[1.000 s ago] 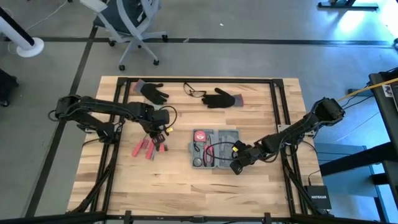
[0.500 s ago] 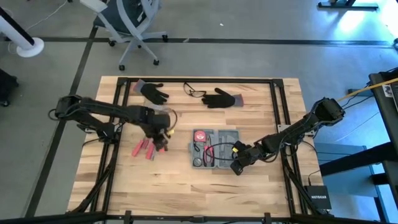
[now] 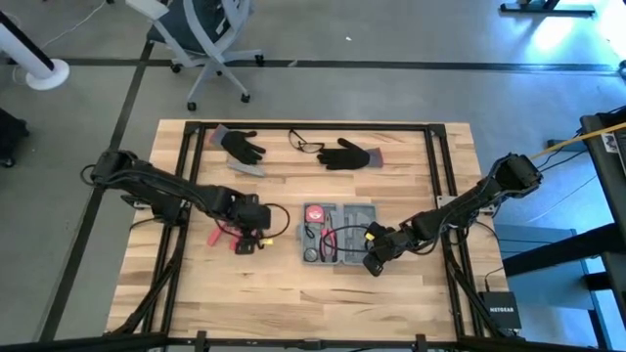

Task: Prefit tool cases
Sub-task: Put the orange Allen wrench set into the gray prefit tool case

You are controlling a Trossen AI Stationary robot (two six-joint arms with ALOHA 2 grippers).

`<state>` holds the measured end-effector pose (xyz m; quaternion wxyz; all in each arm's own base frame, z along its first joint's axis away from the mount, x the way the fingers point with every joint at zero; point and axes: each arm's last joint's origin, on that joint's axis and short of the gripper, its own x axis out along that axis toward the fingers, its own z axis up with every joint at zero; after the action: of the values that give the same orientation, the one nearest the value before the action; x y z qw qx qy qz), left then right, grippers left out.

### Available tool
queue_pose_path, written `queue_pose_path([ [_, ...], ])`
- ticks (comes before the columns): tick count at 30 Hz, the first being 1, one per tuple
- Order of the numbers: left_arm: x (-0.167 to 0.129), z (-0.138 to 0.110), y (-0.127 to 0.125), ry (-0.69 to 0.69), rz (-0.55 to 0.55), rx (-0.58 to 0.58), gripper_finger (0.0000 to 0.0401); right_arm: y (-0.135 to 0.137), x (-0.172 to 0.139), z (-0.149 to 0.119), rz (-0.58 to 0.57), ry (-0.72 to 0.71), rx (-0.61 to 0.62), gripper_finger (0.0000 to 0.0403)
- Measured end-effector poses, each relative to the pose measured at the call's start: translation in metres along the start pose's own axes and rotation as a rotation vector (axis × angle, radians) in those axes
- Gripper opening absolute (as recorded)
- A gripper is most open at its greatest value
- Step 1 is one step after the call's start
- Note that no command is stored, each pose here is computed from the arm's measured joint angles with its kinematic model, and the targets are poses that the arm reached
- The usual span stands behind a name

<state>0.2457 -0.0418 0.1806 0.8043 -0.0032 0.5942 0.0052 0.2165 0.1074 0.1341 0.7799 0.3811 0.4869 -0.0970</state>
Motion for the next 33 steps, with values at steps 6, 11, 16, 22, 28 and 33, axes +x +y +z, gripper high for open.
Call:
queue_pose_path([
  [6, 0.008, -0.003, -0.001, 0.054, 0.002, -0.019, 0.0270, 0.000, 0.000, 0.000, -0.001, -0.003, 0.000, 0.0000],
  [11, 0.019, -0.005, 0.001, 0.110, 0.022, -0.131, 0.0274, 0.000, 0.000, 0.000, 0.000, -0.004, -0.003, 0.0000],
  [16, 0.031, -0.001, -0.001, 0.114, 0.024, -0.158, 0.0274, 0.000, 0.000, 0.000, -0.004, -0.011, -0.004, 0.0000],
  [22, 0.033, -0.002, -0.004, 0.122, 0.029, -0.233, 0.0274, 0.000, 0.000, 0.000, -0.004, -0.011, -0.004, 0.0000],
  [28, 0.037, 0.002, -0.013, 0.075, 0.009, -0.270, 0.0274, 0.000, 0.000, 0.000, -0.004, -0.010, -0.004, 0.0000],
  [33, 0.039, 0.015, -0.018, -0.048, -0.049, -0.304, 0.0274, 0.000, 0.000, 0.000, 0.003, 0.005, -0.007, 0.0000],
])
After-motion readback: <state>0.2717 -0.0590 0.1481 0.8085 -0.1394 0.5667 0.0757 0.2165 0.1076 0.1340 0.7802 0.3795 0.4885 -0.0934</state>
